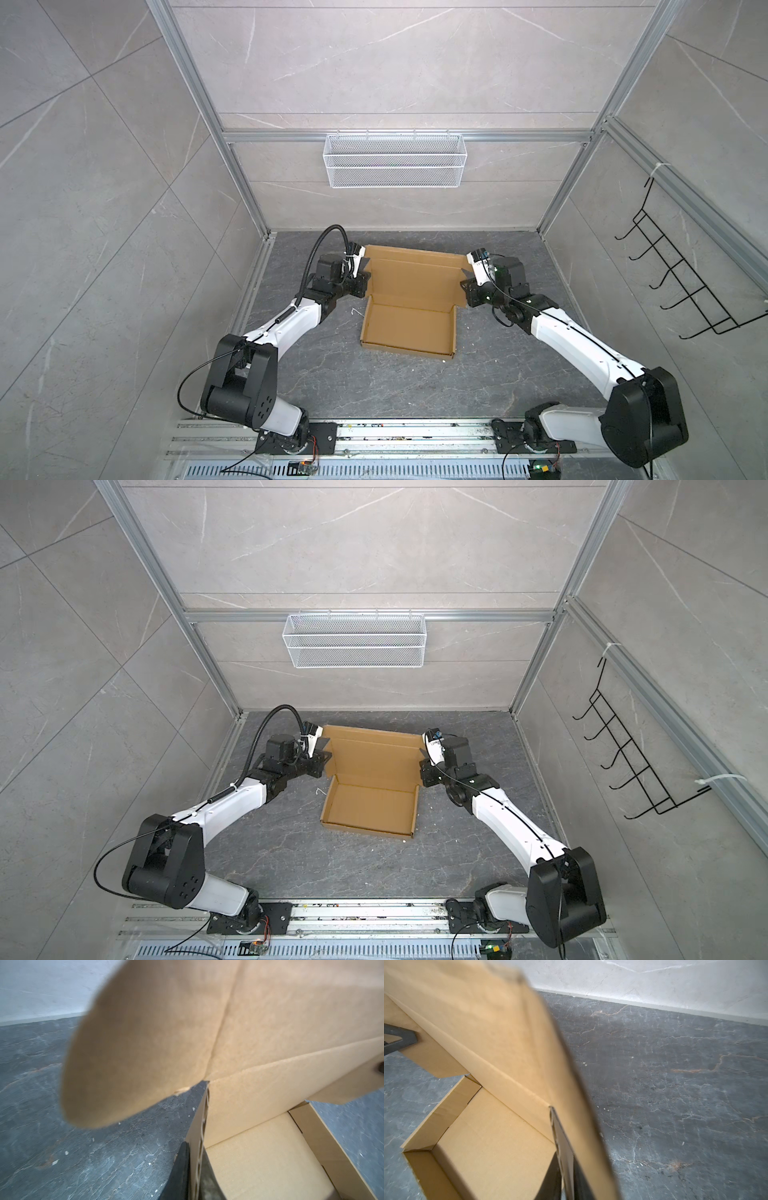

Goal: Fold the paper box

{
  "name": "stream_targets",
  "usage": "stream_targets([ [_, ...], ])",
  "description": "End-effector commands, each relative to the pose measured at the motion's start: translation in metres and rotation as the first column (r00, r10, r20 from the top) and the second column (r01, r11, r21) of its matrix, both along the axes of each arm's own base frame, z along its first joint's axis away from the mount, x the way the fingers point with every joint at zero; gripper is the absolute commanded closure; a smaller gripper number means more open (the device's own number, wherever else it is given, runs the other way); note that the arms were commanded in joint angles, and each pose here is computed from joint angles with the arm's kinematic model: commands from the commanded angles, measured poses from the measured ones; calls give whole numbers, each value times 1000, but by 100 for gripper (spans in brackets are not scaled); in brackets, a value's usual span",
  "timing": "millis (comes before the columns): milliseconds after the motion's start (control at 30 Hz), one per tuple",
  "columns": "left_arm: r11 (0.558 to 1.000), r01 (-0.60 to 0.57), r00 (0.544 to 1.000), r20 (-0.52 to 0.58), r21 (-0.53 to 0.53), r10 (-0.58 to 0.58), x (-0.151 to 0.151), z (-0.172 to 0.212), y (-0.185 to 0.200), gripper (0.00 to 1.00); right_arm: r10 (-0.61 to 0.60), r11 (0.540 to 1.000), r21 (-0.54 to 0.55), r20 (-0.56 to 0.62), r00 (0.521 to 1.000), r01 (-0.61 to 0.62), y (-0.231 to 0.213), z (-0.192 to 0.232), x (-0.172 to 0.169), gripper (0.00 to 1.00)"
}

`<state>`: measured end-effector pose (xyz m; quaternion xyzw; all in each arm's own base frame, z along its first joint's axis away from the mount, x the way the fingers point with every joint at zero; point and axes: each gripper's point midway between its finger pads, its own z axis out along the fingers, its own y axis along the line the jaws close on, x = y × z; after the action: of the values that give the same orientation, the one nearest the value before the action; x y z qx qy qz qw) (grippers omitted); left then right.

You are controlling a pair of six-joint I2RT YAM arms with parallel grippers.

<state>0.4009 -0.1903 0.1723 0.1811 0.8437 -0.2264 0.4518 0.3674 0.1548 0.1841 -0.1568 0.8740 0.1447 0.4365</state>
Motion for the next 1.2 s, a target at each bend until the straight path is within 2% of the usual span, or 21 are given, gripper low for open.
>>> stream_targets([
  [0,997,-55,994,91,-45,59,5,31,2,90,-99,995,5,54,994,98,-4,8,4,85],
  [200,996,-76,988,131,-47,82,3,39,6,90,-144,989,38,125,982,141,5,24,9,85],
  [400,995,-96,984,145,-41,101,4,40,11,90,-129,991,58,103,986,123,21,27,18,83],
  [567,992,-127,982,137,-15,128,1,28,18,90,-89,996,0,60,994,89,22,5,7,78],
  [867,991,-126,981,158,47,117,2,25,26,90,69,986,-151,-40,997,-74,29,-16,-4,66],
  [1067,989,-135,980,152,53,126,0,24,28,90,90,969,-223,-70,994,-103,25,-16,-4,59],
  [1167,988,-141,979,156,58,131,-2,25,31,90,93,968,-225,-73,993,-107,24,-16,-6,60],
])
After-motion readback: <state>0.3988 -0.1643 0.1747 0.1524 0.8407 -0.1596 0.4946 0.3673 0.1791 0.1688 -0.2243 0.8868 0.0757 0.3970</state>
